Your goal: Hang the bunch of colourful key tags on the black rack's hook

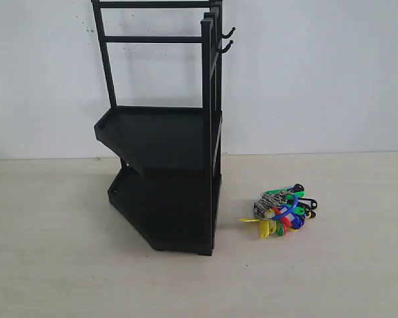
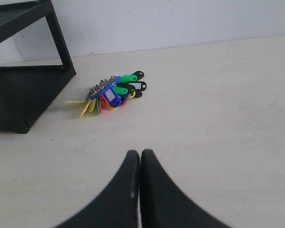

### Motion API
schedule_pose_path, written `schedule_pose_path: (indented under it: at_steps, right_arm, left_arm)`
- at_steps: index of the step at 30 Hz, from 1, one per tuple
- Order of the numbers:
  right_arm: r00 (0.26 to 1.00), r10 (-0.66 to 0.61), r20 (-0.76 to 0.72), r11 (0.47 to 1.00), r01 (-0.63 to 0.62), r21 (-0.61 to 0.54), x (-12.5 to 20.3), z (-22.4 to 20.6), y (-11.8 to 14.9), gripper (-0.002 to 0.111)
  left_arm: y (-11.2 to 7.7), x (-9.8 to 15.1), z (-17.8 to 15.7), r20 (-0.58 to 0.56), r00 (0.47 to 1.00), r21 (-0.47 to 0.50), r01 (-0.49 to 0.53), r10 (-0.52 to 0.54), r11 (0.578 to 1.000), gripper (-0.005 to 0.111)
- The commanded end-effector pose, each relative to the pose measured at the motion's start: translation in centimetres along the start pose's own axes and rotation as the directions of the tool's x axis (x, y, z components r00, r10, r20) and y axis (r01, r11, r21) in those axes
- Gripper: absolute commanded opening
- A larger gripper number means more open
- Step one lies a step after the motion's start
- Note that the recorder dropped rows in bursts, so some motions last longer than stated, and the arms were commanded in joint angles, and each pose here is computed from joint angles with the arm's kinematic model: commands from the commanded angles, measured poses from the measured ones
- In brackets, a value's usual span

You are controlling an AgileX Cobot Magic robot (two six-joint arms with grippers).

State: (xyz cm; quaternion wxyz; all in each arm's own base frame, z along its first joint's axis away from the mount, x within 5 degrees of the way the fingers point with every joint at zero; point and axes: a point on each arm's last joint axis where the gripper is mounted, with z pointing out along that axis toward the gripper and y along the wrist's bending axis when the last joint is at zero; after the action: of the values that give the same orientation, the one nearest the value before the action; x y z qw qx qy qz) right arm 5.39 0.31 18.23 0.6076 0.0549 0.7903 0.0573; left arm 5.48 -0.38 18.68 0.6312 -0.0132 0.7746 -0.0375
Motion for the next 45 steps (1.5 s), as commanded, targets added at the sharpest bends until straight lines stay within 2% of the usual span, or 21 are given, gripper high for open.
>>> schedule_pose_path:
  at_steps: [1,32,40,45]
  right_arm:
    - [1.000,-0.006,0.018,1.000,0.006,0.002,-0.1,0.0,0.0,0.000]
    - [1.000,-0.006,0.018,1.000,0.006,0.002,-0.1,0.0,0.0,0.000]
    - [0.998,-0.006,0.063,1.000,0.006,0.002,-0.5,-0.1,0.0,0.000]
    - [0.986,0.011,0.165,1.000,-0.011,-0.004,-1.5,-0.2,0.0,0.000]
  left_arm:
    - [0.0,-0.1,0.0,0.007,1.000,-0.001,-0.008,0.008,1.000,0.004]
    - [0.0,-0.1,0.0,0.007,1.000,-0.001,-0.008,0.008,1.000,0.004]
    - [0.0,-0.1,0.0,0.007,1.000,-0.001,-0.008,0.008,1.000,0.004]
    - [0.0,-0.1,0.0,0.007,1.000,-0.001,-0.008,0.008,1.000,0.004]
